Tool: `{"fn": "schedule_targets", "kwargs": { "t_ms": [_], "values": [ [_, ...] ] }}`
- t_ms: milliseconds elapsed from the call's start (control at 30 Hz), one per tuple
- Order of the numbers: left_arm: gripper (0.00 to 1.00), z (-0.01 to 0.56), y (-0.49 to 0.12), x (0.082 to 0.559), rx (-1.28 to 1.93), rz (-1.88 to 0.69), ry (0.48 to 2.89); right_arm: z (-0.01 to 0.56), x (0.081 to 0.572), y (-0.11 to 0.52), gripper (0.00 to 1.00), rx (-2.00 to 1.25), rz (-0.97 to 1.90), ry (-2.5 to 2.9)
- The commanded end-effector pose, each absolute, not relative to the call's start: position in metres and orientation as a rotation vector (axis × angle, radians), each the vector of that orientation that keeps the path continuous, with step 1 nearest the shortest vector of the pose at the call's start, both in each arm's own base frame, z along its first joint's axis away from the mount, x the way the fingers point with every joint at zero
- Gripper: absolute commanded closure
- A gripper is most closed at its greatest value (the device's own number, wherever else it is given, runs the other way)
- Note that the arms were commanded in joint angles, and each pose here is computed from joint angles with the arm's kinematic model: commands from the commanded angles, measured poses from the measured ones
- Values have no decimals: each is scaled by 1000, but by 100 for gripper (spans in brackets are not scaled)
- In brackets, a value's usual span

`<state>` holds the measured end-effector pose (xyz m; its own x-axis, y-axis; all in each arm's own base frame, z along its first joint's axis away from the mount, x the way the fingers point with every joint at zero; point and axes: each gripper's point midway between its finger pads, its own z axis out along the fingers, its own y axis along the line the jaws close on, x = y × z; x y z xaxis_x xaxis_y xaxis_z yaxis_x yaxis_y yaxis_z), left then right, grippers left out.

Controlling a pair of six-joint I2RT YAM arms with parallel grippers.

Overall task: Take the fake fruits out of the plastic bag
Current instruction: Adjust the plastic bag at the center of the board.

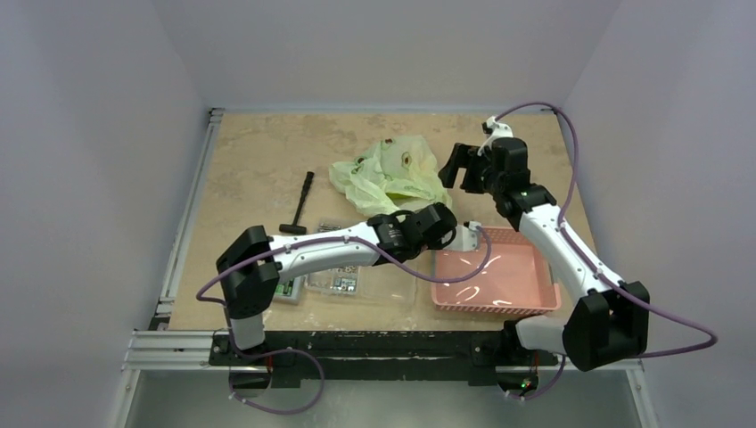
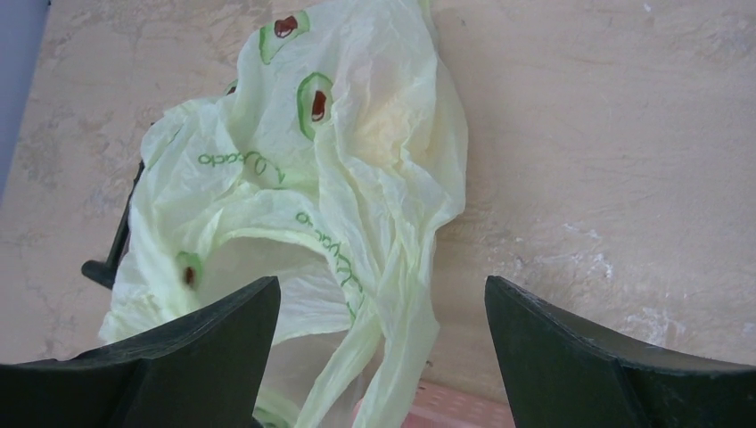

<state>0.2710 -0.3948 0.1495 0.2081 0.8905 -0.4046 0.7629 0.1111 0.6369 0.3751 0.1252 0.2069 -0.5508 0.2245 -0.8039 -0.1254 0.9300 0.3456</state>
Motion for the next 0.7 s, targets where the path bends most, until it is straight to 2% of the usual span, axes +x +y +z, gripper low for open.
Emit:
{"fn": "schedule_targets", "kwargs": {
  "t_ms": [0, 33, 267, 533, 667],
  "values": [
    [81, 185, -383, 287, 1440, 173, 1632, 216, 356, 135, 14, 98, 556, 2099],
    [86, 188, -379, 286, 1388, 131, 1652, 212, 351, 136, 12, 120, 575, 2114],
    [91, 194, -364, 266, 1111, -190, 1794, 186, 317, 157, 10, 244, 789, 2253],
    [98, 194, -362, 258, 890, -391, 1859, 172, 294, 161, 6, 110, 472, 2345],
    [100, 195, -357, 261, 759, -433, 1877, 171, 284, 163, 2, 146, 467, 2338]
  ]
}}
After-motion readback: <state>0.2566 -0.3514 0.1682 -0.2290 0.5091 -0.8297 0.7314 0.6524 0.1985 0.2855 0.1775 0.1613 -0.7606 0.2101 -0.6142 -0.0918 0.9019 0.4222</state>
